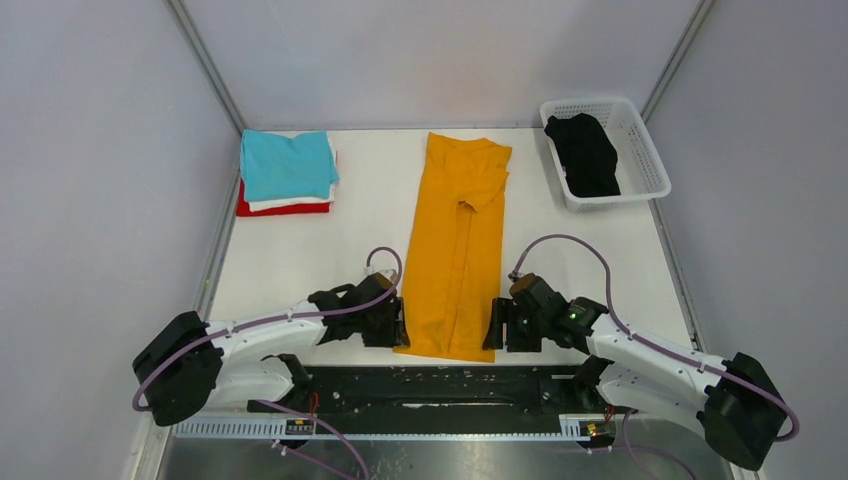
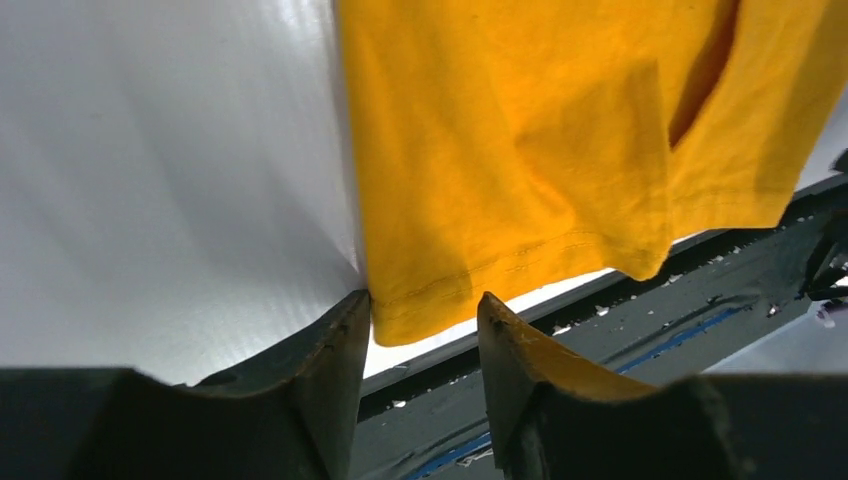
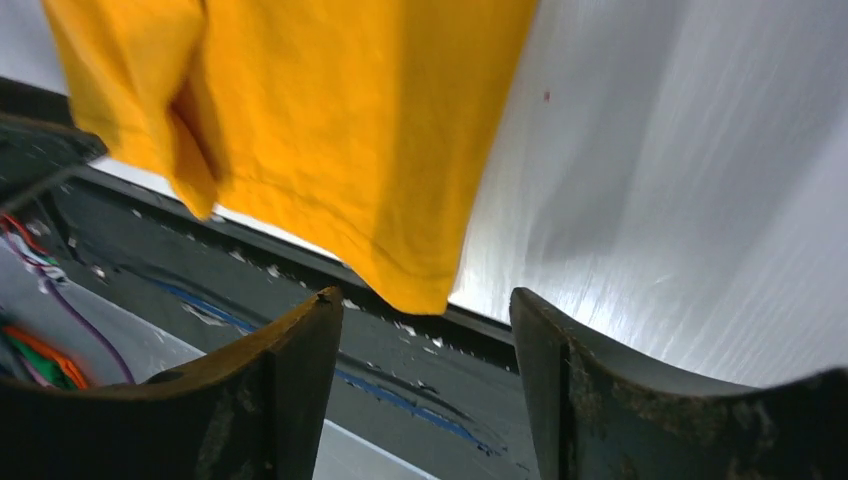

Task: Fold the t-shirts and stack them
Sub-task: Grab the bottom of the folded rectangular tshirt with both arms

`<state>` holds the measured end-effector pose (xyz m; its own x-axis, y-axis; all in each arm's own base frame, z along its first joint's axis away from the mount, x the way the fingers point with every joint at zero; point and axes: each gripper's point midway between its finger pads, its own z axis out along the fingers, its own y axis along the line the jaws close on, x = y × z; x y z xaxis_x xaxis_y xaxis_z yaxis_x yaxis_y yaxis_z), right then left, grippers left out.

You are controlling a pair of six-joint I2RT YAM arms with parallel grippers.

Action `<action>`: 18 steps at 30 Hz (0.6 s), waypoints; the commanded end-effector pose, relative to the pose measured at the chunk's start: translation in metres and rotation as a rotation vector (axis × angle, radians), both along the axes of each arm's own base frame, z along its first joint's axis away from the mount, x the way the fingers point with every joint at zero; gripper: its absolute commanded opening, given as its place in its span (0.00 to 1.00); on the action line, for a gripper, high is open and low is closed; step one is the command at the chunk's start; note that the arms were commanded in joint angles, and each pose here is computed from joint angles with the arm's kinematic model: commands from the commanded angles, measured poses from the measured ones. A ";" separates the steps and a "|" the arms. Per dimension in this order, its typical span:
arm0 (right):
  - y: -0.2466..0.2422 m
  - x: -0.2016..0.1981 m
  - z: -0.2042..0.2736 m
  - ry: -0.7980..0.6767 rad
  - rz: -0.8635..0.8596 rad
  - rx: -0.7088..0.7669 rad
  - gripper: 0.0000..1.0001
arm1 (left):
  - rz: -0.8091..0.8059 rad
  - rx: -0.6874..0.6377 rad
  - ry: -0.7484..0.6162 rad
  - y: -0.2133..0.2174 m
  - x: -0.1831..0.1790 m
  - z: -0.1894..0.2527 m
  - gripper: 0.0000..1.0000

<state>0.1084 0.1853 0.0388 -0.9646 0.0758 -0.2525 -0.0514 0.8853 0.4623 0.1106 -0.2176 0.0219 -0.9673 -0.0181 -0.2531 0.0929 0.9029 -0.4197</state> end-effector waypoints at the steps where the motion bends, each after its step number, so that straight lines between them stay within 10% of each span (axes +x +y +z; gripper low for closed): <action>1: -0.007 -0.023 -0.016 0.078 -0.043 -0.051 0.69 | -0.029 -0.016 0.046 -0.003 -0.011 -0.014 0.43; 7: 0.011 -0.021 -0.033 0.081 -0.036 0.013 0.61 | -0.027 -0.009 0.067 -0.005 -0.012 -0.020 0.01; 13: 0.022 -0.035 -0.040 0.152 0.031 0.041 0.13 | -0.037 -0.043 0.076 -0.004 -0.021 -0.015 0.00; 18: 0.006 -0.040 -0.024 0.105 0.033 0.027 0.02 | -0.109 -0.154 0.079 -0.016 -0.034 0.004 0.00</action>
<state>0.0793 0.2092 0.0111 -0.9889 0.0662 -0.1333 -0.0136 0.8518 0.5236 0.0958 -0.2289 0.0169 -0.9772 0.0002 -0.2121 0.1081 0.8608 -0.4973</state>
